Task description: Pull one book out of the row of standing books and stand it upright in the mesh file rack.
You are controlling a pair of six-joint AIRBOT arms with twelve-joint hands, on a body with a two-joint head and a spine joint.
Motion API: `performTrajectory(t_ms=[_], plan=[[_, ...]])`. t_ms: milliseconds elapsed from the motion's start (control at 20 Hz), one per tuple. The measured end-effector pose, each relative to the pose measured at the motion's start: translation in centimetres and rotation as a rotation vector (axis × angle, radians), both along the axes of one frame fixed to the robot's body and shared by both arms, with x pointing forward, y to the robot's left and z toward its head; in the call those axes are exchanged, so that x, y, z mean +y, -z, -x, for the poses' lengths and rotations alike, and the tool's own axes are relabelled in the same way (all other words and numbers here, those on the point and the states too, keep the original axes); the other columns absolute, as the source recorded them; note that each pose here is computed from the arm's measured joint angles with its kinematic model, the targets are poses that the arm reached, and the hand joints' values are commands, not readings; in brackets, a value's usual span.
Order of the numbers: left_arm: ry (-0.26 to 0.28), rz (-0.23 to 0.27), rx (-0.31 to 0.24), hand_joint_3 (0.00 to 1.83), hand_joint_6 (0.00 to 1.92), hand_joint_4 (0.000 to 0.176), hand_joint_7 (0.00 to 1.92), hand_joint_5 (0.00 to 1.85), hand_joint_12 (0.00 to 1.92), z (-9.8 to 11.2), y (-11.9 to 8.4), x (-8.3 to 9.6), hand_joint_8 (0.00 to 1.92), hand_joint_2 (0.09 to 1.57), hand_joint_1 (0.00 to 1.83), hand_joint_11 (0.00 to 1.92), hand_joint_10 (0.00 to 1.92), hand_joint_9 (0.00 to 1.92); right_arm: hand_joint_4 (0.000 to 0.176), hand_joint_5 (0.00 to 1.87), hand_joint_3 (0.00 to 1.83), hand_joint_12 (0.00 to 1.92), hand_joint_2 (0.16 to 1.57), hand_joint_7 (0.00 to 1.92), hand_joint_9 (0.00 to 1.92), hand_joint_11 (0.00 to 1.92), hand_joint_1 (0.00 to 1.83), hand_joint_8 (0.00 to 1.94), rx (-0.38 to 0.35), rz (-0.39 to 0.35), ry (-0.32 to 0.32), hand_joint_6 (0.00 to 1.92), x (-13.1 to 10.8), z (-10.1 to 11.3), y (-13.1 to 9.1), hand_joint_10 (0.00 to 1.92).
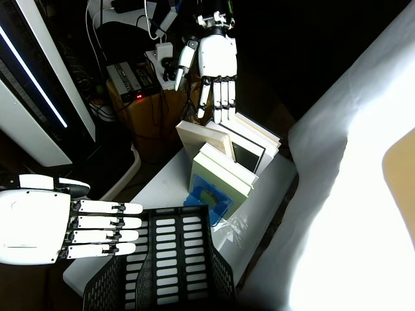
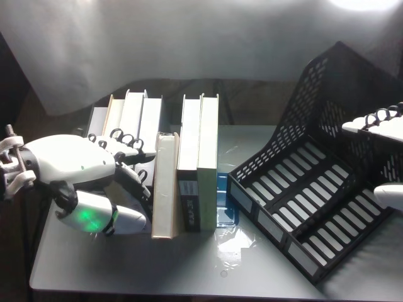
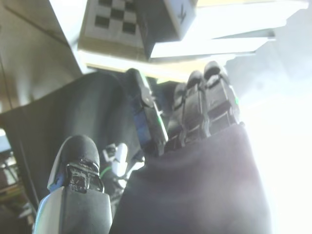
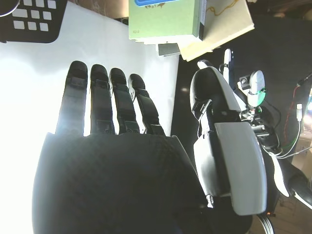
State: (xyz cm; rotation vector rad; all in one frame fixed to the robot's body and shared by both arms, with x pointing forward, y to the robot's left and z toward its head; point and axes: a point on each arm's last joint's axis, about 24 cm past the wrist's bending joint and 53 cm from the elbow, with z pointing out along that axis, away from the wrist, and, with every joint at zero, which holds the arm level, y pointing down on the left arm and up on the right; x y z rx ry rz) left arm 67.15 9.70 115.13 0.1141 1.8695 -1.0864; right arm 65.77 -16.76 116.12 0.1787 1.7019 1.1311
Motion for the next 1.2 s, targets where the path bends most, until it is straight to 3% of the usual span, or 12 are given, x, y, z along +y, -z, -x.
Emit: performTrajectory(t_ms=[250, 350, 550, 700, 900, 1100, 1200], plan=[[-0.07, 0.01, 0.076, 0.01, 0.0, 0.0, 0.0, 0.57, 0.0, -1.5, 1.6, 0.4, 0.0, 1.28, 0.0, 0.0, 0.0, 0.0, 0.0, 0.0, 0.0, 0.0, 1.33, 0.0, 0.0, 0.0, 0.29, 0.0, 0.006, -0.006, 0.001, 0.0, 0.0, 0.0, 0.2, 0.0], [-0.095, 0.037, 0.102, 0.01, 0.0, 0.0, 0.0, 0.51, 0.0, -2.0, 1.7, 0.6, 0.0, 1.27, 0.01, 0.0, 0.0, 0.0, 0.0, 0.0, 0.0, 0.0, 1.33, 0.0, 0.0, 0.0, 0.27, 0.0, 0.005, -0.007, -0.001, 0.0, 0.0, 0.1, 0.2, 0.0], [-0.13, 0.083, 0.131, 0.01, 0.0, 0.0, 0.0, 0.33, 0.0, -2.8, 1.4, 0.7, 0.0, 1.28, 0.01, 0.0, 0.0, 0.0, 0.0, 0.0, 0.0, 0.0, 1.34, 0.0, 0.0, 0.0, 0.32, 0.0, 0.005, -0.011, -0.001, 0.0, 0.0, 0.1, 0.2, 0.0], [-0.131, 0.085, 0.134, 0.0, 0.0, 0.0, 0.0, 0.29, 0.0, -2.7, 1.4, 0.8, 0.0, 1.27, 0.02, 0.0, 0.0, 0.0, 0.0, 0.0, 0.0, 0.0, 1.34, 0.0, 0.0, 0.0, 0.3, 0.0, 0.009, -0.012, -0.001, 0.0, 0.0, 0.1, 0.3, 0.0], [-0.096, 0.083, 0.139, 0.01, 0.02, 0.0, 0.0, 0.36, 0.0, -0.2, 2.1, 1.5, 0.0, 1.28, 0.06, 0.0, 0.0, 0.0, 0.0, 0.0, 0.0, 0.0, 1.33, 0.0, 0.0, 0.0, 0.27, 0.0, 0.009, -0.012, 0.001, 0.0, -0.1, 0.0, 0.3, 0.0], [-0.054, 0.136, 0.076, 0.02, 0.0, 0.0, 0.0, 0.17, 0.0, 1.0, -0.2, 2.0, 0.0, 1.33, 0.02, 0.0, 0.0, 0.0, 0.0, 0.0, 0.0, 0.0, 1.32, 0.0, 0.0, 0.0, 0.28, 0.0, 0.006, -0.014, 0.0, 0.0, -0.1, 0.1, 0.2, 0.0], [0.014, 0.116, 0.032, 0.0, 0.01, 0.0, 0.0, 0.11, 0.0, 2.1, -0.5, 0.8, 0.0, 1.31, 0.09, 0.0, 0.0, 0.0, 0.0, 0.0, 0.0, 0.0, 1.32, 0.0, 0.0, 0.0, 0.31, 0.0, 0.006, -0.016, 0.002, 0.0, -0.1, 0.0, 0.2, 0.0]])
